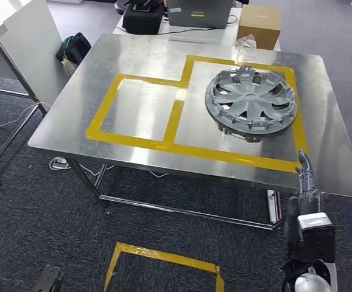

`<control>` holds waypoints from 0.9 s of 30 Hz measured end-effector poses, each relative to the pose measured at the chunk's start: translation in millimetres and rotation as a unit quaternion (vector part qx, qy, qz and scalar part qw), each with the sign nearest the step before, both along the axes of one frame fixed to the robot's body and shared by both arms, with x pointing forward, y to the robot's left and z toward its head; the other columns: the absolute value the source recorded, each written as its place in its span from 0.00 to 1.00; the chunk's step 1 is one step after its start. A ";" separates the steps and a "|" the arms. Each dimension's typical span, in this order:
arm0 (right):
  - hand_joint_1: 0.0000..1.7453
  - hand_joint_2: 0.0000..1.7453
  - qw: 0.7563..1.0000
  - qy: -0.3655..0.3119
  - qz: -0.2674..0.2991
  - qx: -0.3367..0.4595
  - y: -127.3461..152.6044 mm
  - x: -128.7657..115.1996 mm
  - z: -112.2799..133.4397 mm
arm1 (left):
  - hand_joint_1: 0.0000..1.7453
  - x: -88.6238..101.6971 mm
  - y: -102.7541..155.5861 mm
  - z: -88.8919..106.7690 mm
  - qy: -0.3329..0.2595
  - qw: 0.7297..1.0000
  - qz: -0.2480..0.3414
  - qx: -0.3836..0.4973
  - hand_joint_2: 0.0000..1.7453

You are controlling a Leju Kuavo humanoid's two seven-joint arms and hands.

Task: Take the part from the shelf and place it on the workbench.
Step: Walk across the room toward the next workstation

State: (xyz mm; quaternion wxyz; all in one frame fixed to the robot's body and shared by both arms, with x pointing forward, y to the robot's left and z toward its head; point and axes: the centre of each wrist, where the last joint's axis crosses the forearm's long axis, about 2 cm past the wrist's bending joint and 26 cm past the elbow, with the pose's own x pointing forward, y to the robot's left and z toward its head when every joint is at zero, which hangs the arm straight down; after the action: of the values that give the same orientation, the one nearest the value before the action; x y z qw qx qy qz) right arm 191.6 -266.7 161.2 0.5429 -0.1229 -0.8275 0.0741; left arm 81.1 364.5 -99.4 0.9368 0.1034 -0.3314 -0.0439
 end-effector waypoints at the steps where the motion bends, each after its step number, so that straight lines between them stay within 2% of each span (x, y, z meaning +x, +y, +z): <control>1: 0.00 0.00 1.000 -0.004 -0.004 0.004 2.0 -1.4 -1.4 | 0.00 -0.7 -0.1 -0.2 -0.008 1.000 0.006 -0.006 0.00; 5: 0.00 0.00 0.999 -0.034 -0.033 0.017 7.4 -6.5 -5.0 | 0.00 -2.0 -3.3 -0.9 -0.031 0.999 0.020 -0.021 0.00; 11: 0.00 0.00 0.994 -0.065 -0.086 0.021 15.2 -12.4 -8.2 | 0.00 -6.4 -3.4 -1.7 -0.033 0.999 0.025 -0.021 0.00; 23: 0.00 0.00 0.993 -0.063 -0.097 0.026 21.0 -15.3 -11.0 | 0.00 -0.5 -7.5 -1.2 -0.039 0.999 0.026 -0.024 0.00; 27: 0.00 0.00 0.989 -0.082 -0.127 0.013 20.6 -17.5 -12.4 | 0.00 -1.4 -5.9 -1.2 -0.039 0.999 0.021 -0.022 0.00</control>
State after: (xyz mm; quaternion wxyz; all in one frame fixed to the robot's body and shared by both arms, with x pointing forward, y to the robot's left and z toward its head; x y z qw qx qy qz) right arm 174.1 -246.1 148.8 0.4801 -0.2249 -0.8477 -0.0167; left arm 79.7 358.6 -100.6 0.9258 0.0913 -0.3666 -0.0127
